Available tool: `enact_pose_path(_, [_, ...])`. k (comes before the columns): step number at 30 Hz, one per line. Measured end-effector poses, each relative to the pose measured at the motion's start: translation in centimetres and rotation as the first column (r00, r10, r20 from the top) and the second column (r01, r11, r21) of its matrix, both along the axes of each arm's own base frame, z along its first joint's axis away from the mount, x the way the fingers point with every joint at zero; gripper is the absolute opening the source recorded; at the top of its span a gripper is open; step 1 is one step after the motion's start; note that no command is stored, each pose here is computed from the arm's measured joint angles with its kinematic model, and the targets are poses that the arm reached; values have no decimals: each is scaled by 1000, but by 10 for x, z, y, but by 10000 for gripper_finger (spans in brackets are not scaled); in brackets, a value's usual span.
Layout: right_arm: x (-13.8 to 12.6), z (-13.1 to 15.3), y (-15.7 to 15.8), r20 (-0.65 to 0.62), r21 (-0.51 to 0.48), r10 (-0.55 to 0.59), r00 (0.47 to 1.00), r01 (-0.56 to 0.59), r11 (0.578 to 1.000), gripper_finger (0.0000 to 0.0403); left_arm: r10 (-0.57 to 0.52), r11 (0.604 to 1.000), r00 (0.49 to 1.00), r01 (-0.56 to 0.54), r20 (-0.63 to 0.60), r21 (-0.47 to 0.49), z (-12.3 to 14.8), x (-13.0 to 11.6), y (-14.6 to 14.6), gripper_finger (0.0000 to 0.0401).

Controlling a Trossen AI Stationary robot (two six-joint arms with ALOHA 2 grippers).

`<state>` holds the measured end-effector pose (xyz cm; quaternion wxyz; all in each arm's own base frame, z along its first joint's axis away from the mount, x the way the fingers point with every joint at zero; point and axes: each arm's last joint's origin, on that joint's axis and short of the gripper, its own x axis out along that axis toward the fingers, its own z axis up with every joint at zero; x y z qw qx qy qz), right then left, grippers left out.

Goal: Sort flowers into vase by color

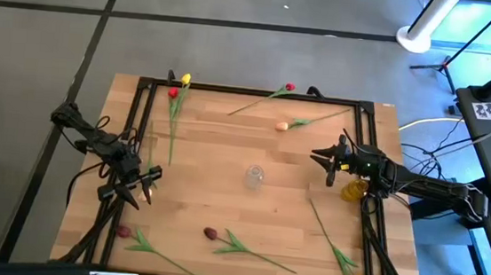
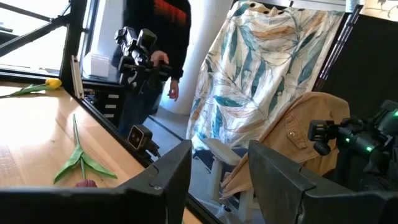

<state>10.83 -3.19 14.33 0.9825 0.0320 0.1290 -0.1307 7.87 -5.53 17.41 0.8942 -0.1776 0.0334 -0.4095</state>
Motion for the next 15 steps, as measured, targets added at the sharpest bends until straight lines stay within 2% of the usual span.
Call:
enact_pose_path(12, [0, 1, 0, 10, -2, 1, 1000, -1, 1000, 90, 0, 1000, 1000, 0, 0, 0, 0, 0, 0, 153])
enact_pose_path(13, [1, 3, 0, 35, 10, 1, 999, -2, 1000, 90, 0, 1000, 1000, 0, 0, 0, 0, 0, 0, 153])
enact_pose_path(15, [2, 7, 1, 99, 102, 19, 995, -29, 994, 90, 0, 1000, 1000, 0, 0, 0, 0, 0, 0, 153])
